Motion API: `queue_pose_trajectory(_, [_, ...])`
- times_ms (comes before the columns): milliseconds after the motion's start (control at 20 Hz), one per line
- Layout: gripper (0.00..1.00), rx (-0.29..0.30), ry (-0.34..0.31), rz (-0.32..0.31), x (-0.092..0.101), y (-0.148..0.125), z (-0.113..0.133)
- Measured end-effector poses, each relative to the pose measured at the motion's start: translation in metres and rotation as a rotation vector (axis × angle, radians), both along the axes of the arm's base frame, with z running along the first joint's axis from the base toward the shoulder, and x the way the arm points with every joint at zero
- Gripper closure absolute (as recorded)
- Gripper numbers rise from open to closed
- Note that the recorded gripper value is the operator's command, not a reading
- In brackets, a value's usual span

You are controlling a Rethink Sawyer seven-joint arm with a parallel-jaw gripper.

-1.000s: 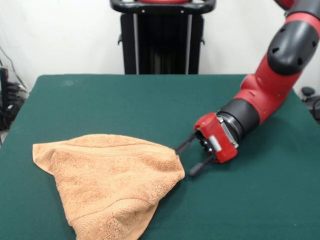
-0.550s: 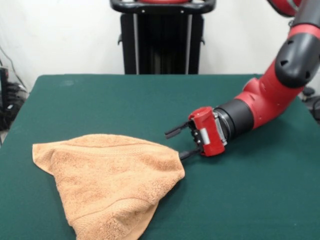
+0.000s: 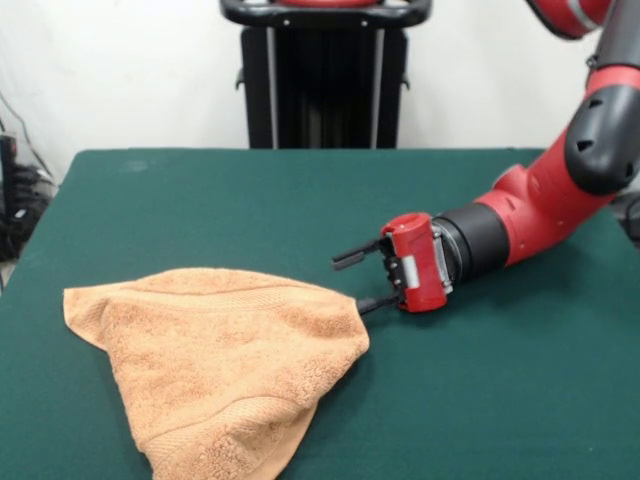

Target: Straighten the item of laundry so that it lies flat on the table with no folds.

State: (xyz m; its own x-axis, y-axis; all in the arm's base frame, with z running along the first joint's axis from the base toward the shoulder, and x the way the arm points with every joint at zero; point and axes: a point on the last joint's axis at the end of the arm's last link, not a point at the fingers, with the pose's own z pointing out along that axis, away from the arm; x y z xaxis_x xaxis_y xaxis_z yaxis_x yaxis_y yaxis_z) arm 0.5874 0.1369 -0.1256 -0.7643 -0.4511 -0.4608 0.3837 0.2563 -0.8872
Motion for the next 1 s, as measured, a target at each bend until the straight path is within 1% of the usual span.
queue_pose_trajectory(200, [0.00, -0.003, 0.002, 0.002, -0.0004, -0.0004, -0.0002])
queue_pose_trajectory(250, [1.00, -0.007, 0.002, 0.004, -0.0005, -0.0002, -0.0004])
queue_pose_trajectory(700, [1.00, -0.030, 0.004, 0.012, -0.0019, 0.0008, -0.0009])
queue_pose_trajectory(1000, [1.00, -0.033, -0.010, -0.013, -0.0046, 0.0011, -0.0011])
